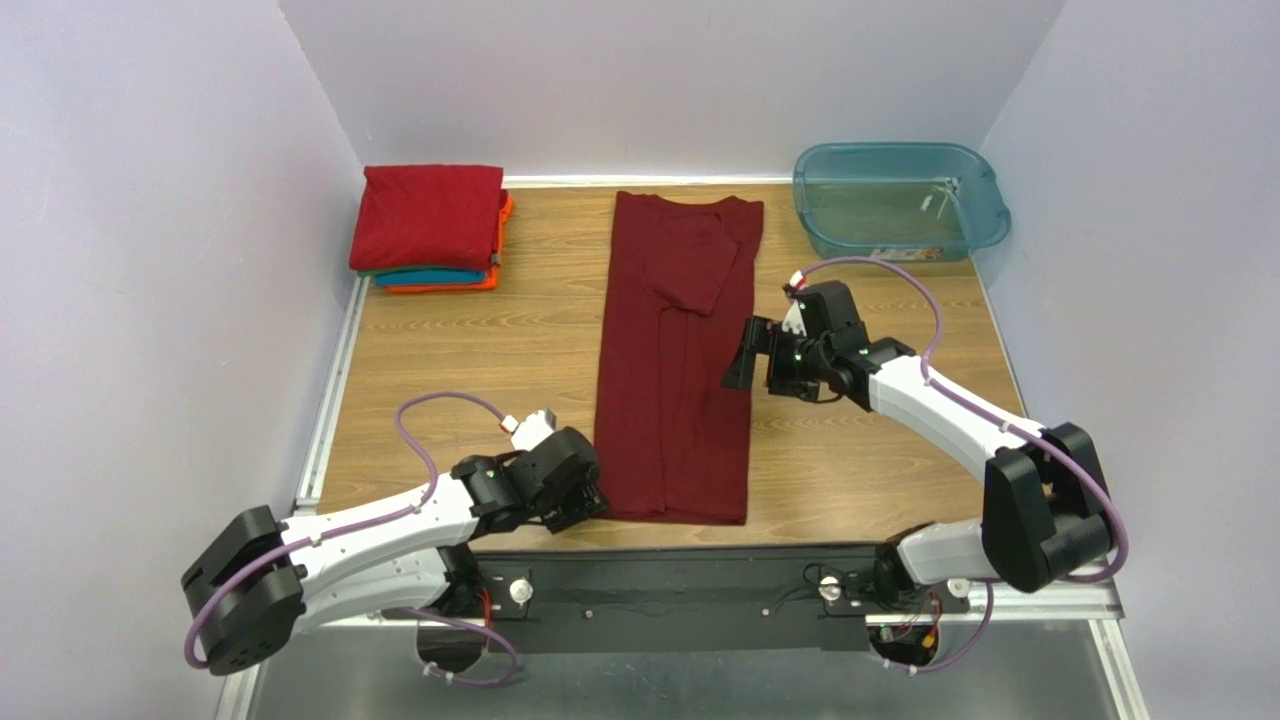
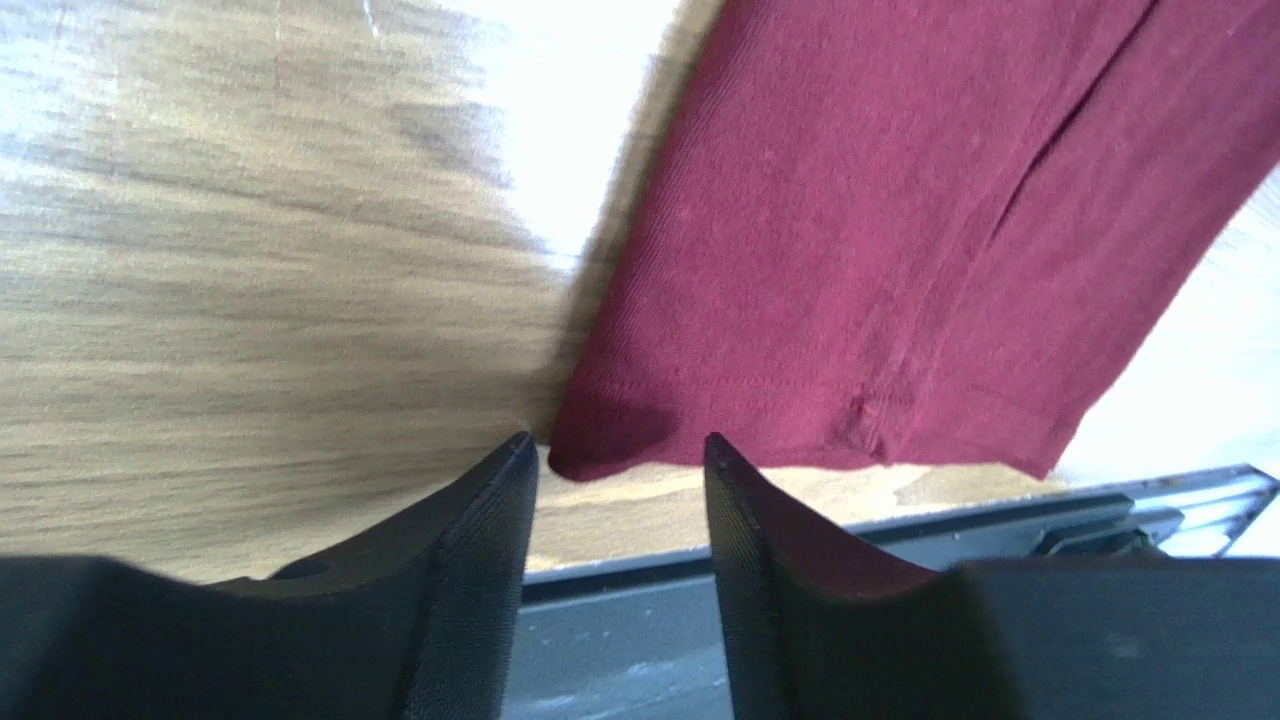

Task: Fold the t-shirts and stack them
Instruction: Fold the tshirt

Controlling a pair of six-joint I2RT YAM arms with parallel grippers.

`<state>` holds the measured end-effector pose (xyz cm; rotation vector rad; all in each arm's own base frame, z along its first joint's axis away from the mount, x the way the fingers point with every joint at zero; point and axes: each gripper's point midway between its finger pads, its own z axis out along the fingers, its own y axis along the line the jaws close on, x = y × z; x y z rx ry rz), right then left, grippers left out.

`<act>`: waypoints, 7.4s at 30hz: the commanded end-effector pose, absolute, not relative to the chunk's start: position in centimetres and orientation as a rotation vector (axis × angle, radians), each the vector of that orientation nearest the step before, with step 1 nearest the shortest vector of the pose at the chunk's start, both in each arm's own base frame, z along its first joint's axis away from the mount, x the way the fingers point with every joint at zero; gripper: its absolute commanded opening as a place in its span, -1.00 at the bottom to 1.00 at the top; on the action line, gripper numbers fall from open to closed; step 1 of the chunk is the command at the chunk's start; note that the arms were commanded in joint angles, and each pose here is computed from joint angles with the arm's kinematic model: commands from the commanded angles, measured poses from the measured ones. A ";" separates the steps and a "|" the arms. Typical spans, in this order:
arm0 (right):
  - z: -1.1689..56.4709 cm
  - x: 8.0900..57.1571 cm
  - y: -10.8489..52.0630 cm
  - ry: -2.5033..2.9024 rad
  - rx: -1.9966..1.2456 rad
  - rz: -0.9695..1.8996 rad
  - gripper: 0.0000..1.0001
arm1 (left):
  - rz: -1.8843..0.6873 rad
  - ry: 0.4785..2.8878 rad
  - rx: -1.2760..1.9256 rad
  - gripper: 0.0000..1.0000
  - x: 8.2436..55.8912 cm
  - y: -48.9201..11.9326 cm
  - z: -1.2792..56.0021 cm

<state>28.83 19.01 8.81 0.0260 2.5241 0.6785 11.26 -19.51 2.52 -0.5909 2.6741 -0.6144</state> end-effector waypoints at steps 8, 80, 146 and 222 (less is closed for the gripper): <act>8.5 22.6 17.9 2.667 -0.107 0.676 1.00 | -0.458 2.669 -0.549 -0.69 12.8 -19.2 1.5; 8.4 13.3 19.0 2.668 -0.142 0.352 -0.99 | -0.863 2.549 -0.420 -1.00 9.1 -25.0 10.7; 9.7 40.0 20.2 2.375 0.055 0.088 -0.99 | -0.508 2.311 -0.326 -1.00 37.8 -22.8 11.2; 13.2 40.0 19.0 2.252 0.164 0.317 1.00 | -0.800 2.185 -0.294 0.97 26.8 -19.0 10.8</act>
